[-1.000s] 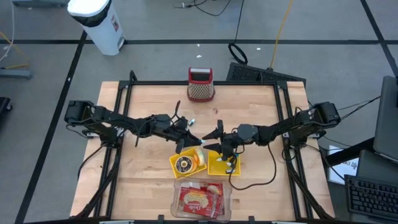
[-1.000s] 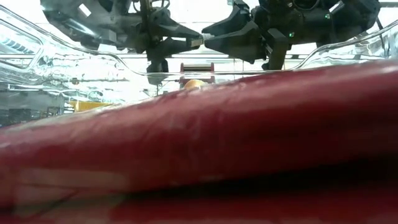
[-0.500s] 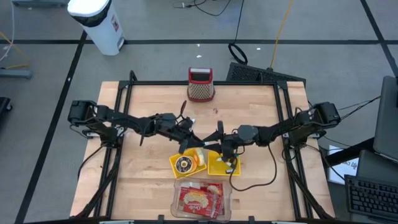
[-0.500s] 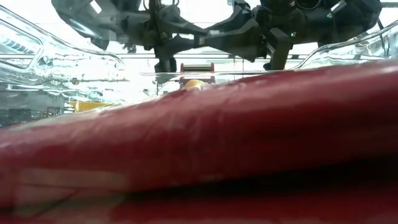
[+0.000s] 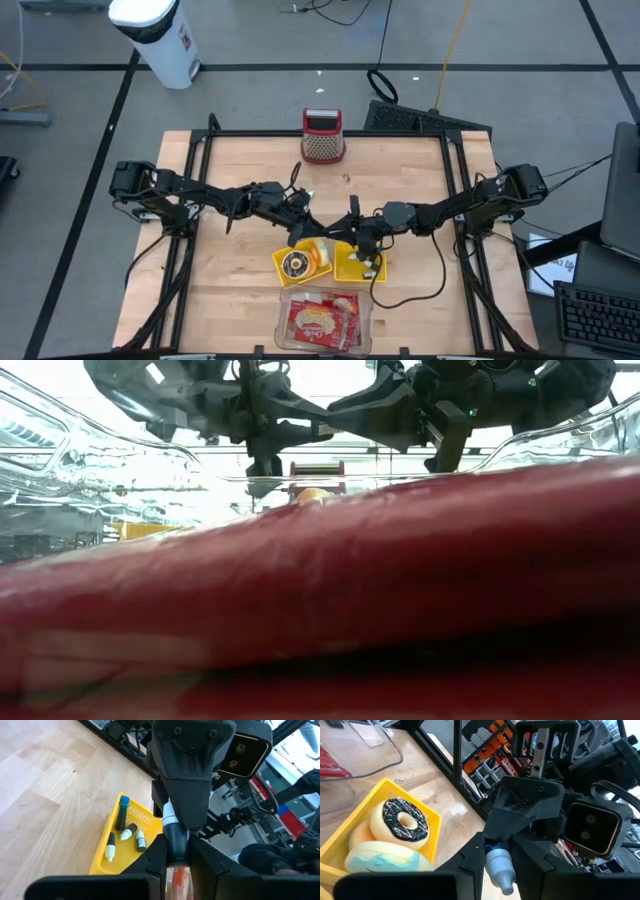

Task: Pick & Place Food Item
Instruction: Put the blue food coloring bottle into the right yellow bin

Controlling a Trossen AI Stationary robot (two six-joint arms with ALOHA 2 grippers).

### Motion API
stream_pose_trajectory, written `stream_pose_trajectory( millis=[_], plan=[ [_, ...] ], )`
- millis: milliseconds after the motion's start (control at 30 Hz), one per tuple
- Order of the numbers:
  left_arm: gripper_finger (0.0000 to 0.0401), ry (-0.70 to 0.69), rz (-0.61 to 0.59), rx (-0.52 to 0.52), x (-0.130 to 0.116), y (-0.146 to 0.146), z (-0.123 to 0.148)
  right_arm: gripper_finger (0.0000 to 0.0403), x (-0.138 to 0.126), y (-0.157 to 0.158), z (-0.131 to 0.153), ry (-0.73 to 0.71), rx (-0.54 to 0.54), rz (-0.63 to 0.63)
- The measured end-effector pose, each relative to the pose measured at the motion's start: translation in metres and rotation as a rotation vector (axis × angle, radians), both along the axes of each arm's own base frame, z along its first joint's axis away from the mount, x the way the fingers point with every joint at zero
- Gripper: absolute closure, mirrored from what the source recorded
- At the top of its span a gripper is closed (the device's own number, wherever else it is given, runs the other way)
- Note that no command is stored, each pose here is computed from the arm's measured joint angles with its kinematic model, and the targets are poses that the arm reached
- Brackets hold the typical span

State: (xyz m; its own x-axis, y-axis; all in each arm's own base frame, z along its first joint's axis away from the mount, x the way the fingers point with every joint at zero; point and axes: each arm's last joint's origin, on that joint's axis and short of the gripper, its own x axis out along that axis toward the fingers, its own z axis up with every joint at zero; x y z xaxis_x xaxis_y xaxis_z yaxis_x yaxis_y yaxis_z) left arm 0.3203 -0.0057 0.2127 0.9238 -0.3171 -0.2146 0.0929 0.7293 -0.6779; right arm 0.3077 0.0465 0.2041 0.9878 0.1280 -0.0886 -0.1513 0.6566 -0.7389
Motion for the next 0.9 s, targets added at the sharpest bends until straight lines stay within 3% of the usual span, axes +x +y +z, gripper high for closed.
stream_pose_trajectory(
  millis=[533,900],
  plan=[
    [0.0345,-0.025,-0.054,-0.011,0.000,-0.002,0.002,0.0353,0.000,0.000,-0.004,0.045,0.003,0.002],
    [0.0345,-0.077,-0.079,-0.010,0.001,-0.008,0.009,0.0216,-0.001,-0.001,-0.011,0.092,-0.001,-0.008]
  ],
)
